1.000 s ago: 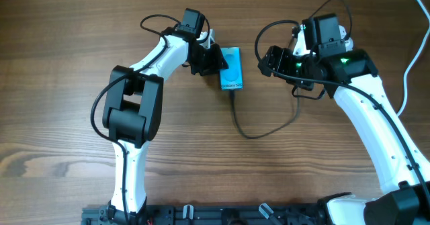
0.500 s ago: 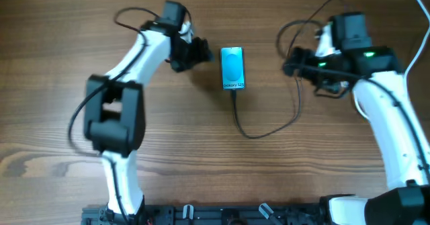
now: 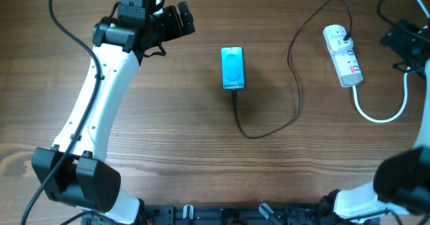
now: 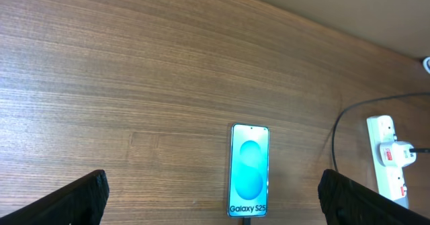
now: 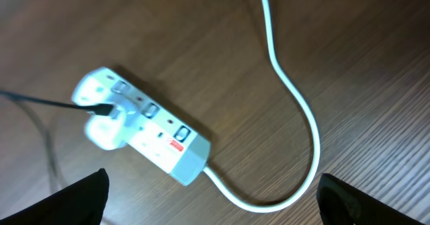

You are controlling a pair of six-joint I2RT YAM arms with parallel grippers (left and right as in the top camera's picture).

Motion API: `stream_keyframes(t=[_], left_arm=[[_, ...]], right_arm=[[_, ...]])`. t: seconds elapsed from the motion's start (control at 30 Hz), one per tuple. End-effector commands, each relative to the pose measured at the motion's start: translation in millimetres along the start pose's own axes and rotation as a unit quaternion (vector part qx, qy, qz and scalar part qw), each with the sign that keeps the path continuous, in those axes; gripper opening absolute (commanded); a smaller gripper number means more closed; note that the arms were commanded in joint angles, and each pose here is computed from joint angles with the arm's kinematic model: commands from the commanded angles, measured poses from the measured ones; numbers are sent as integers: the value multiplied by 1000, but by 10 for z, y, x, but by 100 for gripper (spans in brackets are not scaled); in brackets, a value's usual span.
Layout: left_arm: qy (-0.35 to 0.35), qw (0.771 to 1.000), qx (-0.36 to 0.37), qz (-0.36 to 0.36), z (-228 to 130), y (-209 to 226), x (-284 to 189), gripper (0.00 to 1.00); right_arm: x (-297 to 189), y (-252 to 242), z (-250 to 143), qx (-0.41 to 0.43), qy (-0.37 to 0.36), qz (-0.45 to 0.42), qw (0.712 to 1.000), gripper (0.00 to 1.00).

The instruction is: Plug charger to phone and switch on socket

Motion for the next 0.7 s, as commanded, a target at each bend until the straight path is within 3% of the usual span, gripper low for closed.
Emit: stream_keyframes(t=[0.0,0.13,0.2,0.4,0.67], left_arm=[[-5,1000,3,8,13,22,15,100],[-5,1000,3,8,13,22,15,100],[-5,1000,3,8,13,22,15,100],[-5,1000,3,9,14,24,14,100],[-5,1000,3,9,14,24,14,100]], right_arm=[[561,54,-60,-32,42,-7,999,100],[1120,118,-240,-41,89,-7,995,100],[1313,280,-312,-52,105,37,992,100],[1471,481,-288,-59,97,91,989,100],[1643,331,-305,-21,92,38,995,100]])
Point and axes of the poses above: each gripper's point midway between its finger pads, its own x axis out along the fingers, its own y axis along the line the jaws close on, z = x × y, the point moved 1 cm from there along -x, back along the fingers, and after that the axes turned 7 degrees about -x, right-handed, at the moved point
